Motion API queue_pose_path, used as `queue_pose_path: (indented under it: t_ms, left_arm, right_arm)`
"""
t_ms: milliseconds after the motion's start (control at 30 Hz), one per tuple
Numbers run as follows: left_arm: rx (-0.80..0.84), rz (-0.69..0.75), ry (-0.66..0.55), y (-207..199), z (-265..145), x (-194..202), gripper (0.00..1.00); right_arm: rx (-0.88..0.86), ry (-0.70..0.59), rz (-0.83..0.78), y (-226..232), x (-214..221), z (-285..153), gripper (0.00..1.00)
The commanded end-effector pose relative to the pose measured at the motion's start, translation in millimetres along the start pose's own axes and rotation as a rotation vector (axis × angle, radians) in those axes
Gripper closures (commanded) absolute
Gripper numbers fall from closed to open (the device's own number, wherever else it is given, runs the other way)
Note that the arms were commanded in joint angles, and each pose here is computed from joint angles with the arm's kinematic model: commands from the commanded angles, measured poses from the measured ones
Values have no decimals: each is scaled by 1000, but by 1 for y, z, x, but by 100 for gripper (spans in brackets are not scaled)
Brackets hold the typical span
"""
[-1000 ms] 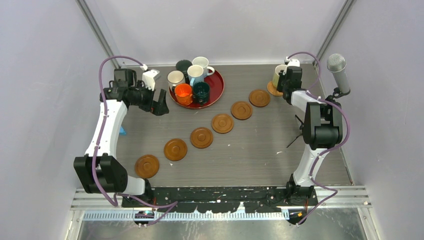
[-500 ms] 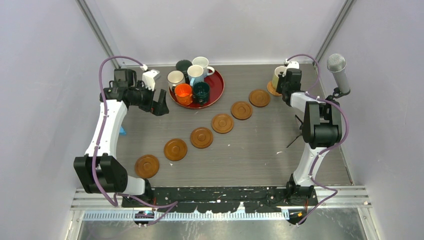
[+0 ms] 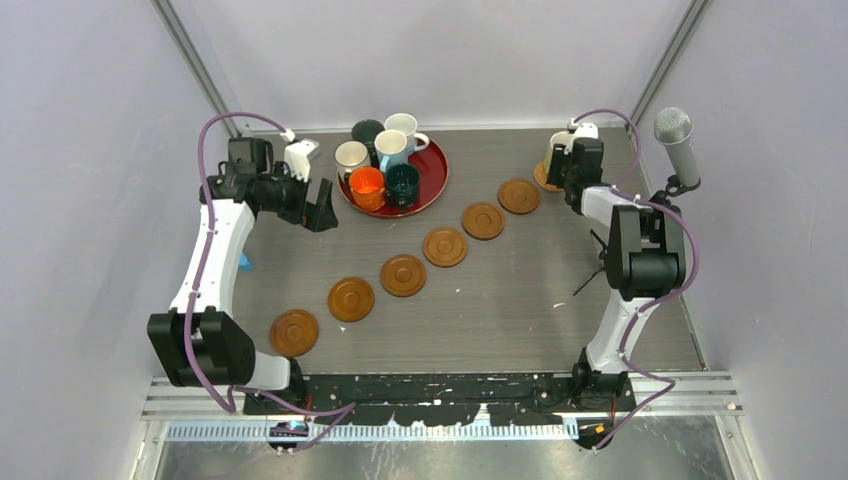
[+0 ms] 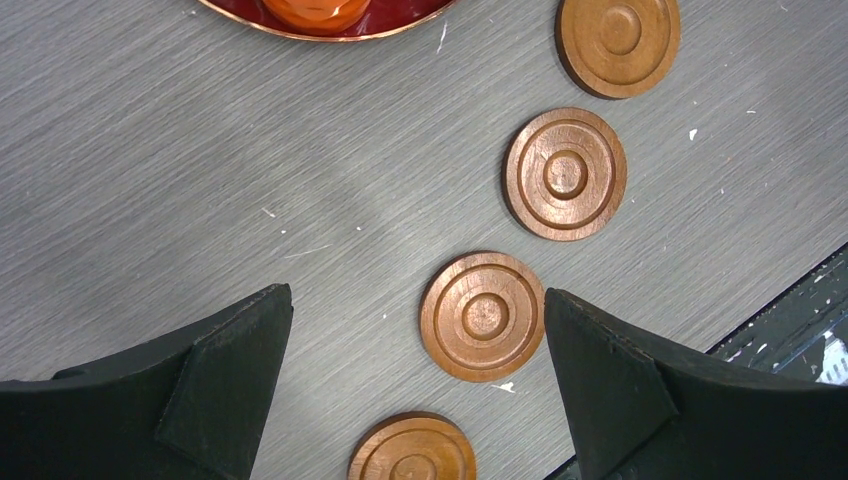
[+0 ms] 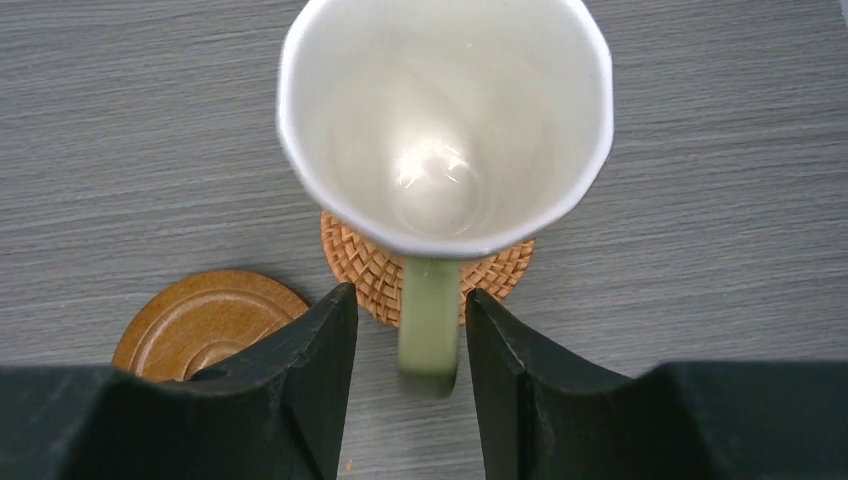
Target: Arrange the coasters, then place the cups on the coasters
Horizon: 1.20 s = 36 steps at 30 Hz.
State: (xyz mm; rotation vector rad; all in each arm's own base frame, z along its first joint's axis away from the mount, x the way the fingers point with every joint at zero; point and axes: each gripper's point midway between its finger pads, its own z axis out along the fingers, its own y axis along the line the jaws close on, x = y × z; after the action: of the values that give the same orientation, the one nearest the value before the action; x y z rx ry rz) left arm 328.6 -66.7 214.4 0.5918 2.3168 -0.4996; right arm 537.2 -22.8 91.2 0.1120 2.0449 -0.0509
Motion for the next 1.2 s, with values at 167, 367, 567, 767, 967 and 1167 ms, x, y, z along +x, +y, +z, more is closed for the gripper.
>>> queue_pose_path:
  t_ms: [167, 367, 567, 767, 967, 1167]
  left_arm:
    - [-14, 15, -43, -4, -15, -13, 0]
    - [-15, 1, -45, -7, -18, -12, 0]
    - [-18, -11, -47, -6, -15, -10, 0]
    - [-36, -37, -54, -2, -13, -14, 0]
    - [-76, -57, -56, 1, -18, -13, 0]
    - [-151, -72, -26, 8, -24, 2, 0]
  right_arm:
    - [-15, -78, 8, 1, -46, -45, 38]
    - [-98, 24, -3, 14, -54, -86, 28]
    - [-355, 71, -75, 54, -80, -134, 20]
    - [-399, 42, -152, 100, -108, -144, 19]
    - [-440, 98, -167, 173, -101, -138, 22]
    - [-505, 145, -166, 251, -77, -136, 23]
